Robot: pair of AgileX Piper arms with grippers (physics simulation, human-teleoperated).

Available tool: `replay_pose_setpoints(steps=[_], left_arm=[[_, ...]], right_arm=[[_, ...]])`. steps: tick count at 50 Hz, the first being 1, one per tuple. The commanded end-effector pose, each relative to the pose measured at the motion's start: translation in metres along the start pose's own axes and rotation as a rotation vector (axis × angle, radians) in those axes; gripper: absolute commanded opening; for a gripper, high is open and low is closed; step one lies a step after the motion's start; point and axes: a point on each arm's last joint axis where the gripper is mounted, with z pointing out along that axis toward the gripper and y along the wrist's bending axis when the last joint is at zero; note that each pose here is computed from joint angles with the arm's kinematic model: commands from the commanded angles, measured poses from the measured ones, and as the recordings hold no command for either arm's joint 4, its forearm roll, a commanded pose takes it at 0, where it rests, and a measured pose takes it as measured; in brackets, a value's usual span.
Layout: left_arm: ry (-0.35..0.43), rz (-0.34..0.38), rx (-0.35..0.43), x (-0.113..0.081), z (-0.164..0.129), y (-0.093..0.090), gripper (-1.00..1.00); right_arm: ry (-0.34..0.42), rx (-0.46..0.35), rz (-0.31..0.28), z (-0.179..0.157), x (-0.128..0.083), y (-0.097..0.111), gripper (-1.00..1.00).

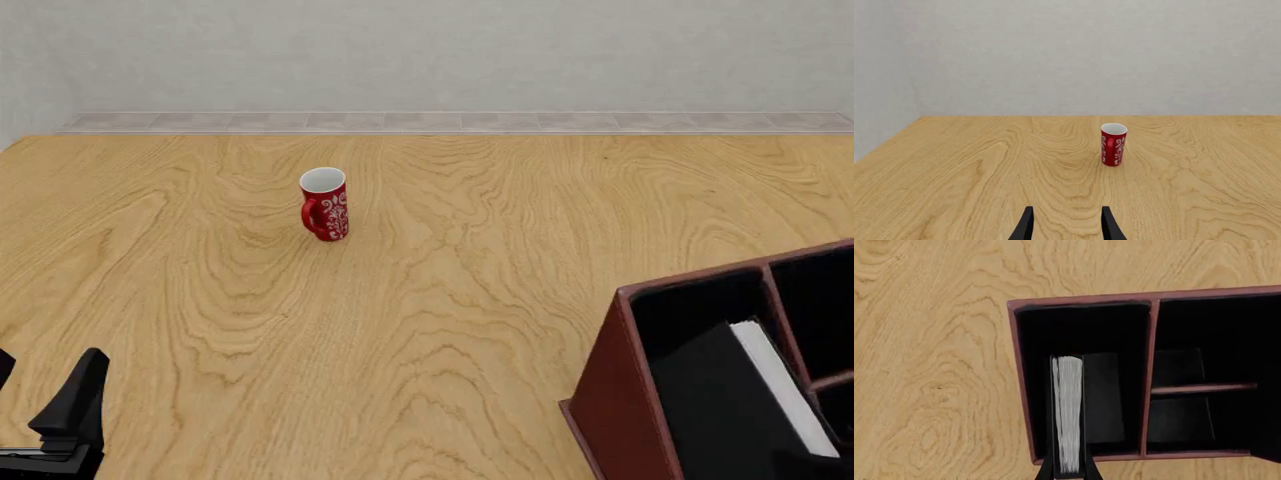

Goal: Pick up the book and place it in the left compartment of the caddy.

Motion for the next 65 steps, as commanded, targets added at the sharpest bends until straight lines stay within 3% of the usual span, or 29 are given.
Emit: replay_pose_setpoints(steps=[1,2,34,65], left_arm=[[-0.001,0.0,0.0,0.0,0.0,0.0,1.0],[-0.001,0.0,0.0,0.0,0.0,0.0,1.0],[-0.001,0.0,0.0,0.0,0.0,0.0,1.0],[-0.001,0.0,0.0,0.0,0.0,0.0,1.0]], right_arm=[[-0.007,0.002,0.025,-0.001,0.0,0.0,-1.0],[-0.005,0.006,0.026,-0.001,0.001,0.0,1.0],[-0.033,0.004,0.011,-0.008,-0.004,0.0,1.0],[-0.233,-0.013,-0.049,-0.059,-0.025,0.002,1.0]])
